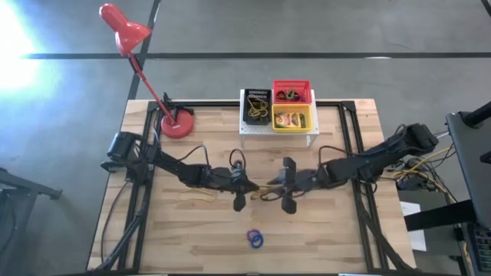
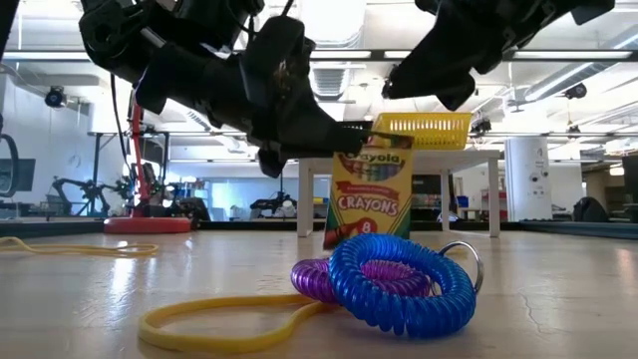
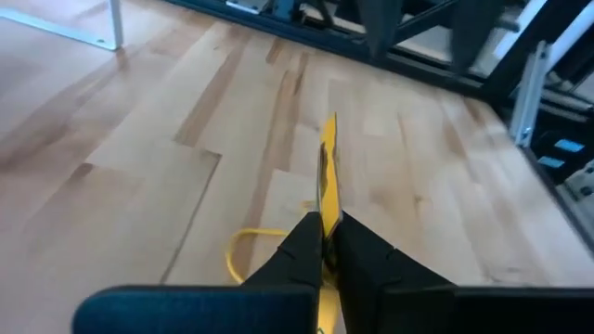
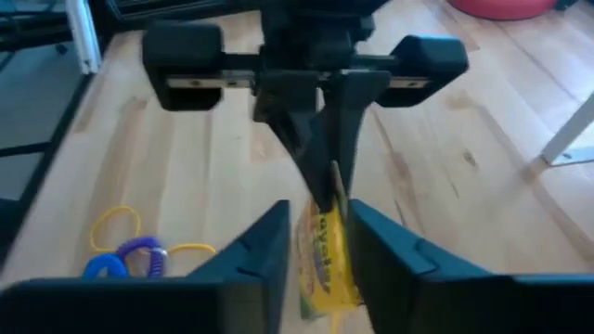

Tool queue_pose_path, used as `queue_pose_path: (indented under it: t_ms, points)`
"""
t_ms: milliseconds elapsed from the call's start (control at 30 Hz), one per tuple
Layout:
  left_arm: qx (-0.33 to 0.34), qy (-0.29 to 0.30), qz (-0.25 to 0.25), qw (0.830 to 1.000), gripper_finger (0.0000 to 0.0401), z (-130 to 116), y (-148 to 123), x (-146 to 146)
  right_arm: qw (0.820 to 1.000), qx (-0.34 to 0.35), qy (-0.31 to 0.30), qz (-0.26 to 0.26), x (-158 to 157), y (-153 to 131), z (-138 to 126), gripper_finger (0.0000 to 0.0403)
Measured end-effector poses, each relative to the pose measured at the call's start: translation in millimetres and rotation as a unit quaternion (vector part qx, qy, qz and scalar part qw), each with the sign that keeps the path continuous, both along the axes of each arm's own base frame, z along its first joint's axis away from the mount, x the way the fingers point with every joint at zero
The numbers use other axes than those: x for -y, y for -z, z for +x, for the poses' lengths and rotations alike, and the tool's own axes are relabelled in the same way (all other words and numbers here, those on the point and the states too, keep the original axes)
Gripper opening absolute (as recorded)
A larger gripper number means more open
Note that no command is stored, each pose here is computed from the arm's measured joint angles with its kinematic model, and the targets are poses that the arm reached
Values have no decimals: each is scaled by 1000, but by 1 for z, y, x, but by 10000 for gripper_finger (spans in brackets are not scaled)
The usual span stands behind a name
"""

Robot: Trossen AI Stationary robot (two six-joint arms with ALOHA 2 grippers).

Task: Pick & Place Office Desk Supplies
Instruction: Put the yellow crayon box into the yellow bin on the shelf

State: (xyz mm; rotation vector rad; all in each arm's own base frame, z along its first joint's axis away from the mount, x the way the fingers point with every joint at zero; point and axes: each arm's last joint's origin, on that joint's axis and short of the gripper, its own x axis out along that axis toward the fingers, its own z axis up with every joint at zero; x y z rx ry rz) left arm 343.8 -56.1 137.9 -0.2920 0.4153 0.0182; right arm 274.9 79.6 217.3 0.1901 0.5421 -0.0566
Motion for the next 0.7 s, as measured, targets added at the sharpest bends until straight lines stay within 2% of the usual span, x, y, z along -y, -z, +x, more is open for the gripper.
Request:
queue_pose_path:
  t_ms: [200,333,467,567,700]
  points:
    - [-1,35,56,998,18,-2,0,9,1000,-25,-3,-7,-1,13,4,193]
    - [6,79,117,990,18,-5,-2,21,999,-49,-2,-7,-3,28,9,220]
    - [7,82,143,986,18,-6,-2,25,998,-59,-20,15,-7,40,16,225]
    - [7,79,143,987,22,-6,-2,25,997,-50,-50,37,-12,48,24,221]
    - [3,74,134,988,32,-6,-1,25,997,-53,-51,37,-15,55,35,199]
